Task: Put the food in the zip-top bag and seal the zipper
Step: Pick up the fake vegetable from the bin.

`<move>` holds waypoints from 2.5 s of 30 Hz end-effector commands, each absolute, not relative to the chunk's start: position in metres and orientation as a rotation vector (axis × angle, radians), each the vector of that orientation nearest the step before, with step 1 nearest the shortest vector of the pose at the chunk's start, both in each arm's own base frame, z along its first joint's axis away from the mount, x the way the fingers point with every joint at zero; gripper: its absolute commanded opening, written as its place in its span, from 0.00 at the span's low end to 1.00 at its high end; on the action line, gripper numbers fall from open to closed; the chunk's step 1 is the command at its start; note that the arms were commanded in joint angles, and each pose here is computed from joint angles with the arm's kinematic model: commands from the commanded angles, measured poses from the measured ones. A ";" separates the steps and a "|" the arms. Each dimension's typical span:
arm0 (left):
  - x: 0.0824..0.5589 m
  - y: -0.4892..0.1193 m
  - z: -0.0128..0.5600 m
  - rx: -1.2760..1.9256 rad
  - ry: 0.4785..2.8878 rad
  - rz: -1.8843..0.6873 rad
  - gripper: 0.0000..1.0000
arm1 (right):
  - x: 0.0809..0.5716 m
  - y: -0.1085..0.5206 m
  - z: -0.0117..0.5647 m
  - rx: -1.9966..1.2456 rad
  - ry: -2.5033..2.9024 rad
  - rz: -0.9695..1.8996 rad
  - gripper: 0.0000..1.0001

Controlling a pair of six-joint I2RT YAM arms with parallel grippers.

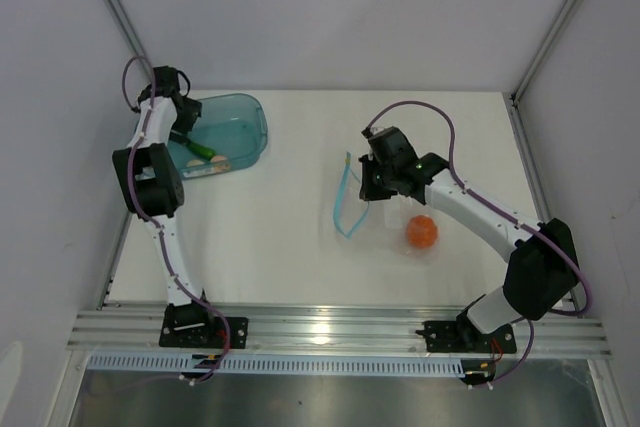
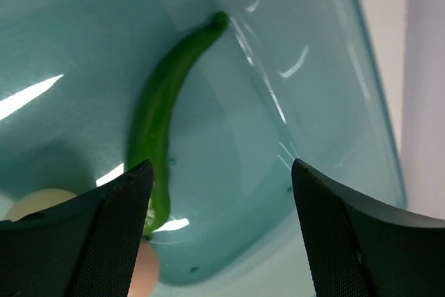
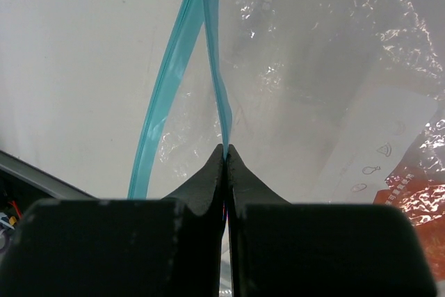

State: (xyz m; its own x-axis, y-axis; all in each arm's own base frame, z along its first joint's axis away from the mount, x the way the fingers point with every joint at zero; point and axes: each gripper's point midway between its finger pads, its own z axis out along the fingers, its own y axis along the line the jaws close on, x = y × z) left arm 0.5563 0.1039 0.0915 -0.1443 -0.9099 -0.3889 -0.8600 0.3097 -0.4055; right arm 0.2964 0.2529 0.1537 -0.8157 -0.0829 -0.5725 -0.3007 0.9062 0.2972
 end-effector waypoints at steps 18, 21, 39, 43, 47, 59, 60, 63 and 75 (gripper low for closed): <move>0.535 0.134 0.060 -1.723 2.099 0.069 0.76 | 0.305 0.256 0.145 -0.265 2.493 0.524 0.00; 0.531 0.134 0.055 -1.716 2.129 0.087 0.76 | 0.306 0.256 0.146 -0.263 2.484 0.528 0.00; 0.517 0.133 0.043 -1.693 2.203 0.183 0.51 | 0.311 0.246 0.150 -0.226 2.435 0.547 0.00; 0.518 0.132 0.043 -1.681 2.213 0.176 0.50 | 0.311 0.245 0.151 -0.228 2.435 0.548 0.00; 0.519 0.131 0.041 -1.677 2.209 0.145 0.33 | 0.310 0.244 0.151 -0.222 2.434 0.549 0.00; 0.534 0.118 0.062 -1.676 2.141 -0.097 0.01 | 0.304 0.240 0.165 -0.192 2.411 0.565 0.00; 0.537 0.117 0.070 -1.662 2.127 -0.129 0.01 | 0.303 0.239 0.166 -0.192 2.410 0.566 0.00; 0.535 0.119 0.090 -1.650 2.099 -0.160 0.01 | 0.302 0.235 0.170 -0.182 2.403 0.549 0.00; 0.516 0.111 0.150 -1.587 2.033 -0.236 0.01 | 0.296 0.238 0.185 -0.164 2.377 0.574 0.00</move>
State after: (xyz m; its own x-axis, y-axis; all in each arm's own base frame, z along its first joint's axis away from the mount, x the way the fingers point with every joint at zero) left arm 0.5176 0.1102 0.1050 -0.1871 -0.9407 -0.2829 -0.8860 0.2860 -0.3651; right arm 0.2986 0.2376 0.1746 -0.7750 0.0182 -0.6317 -0.2667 0.8968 0.3531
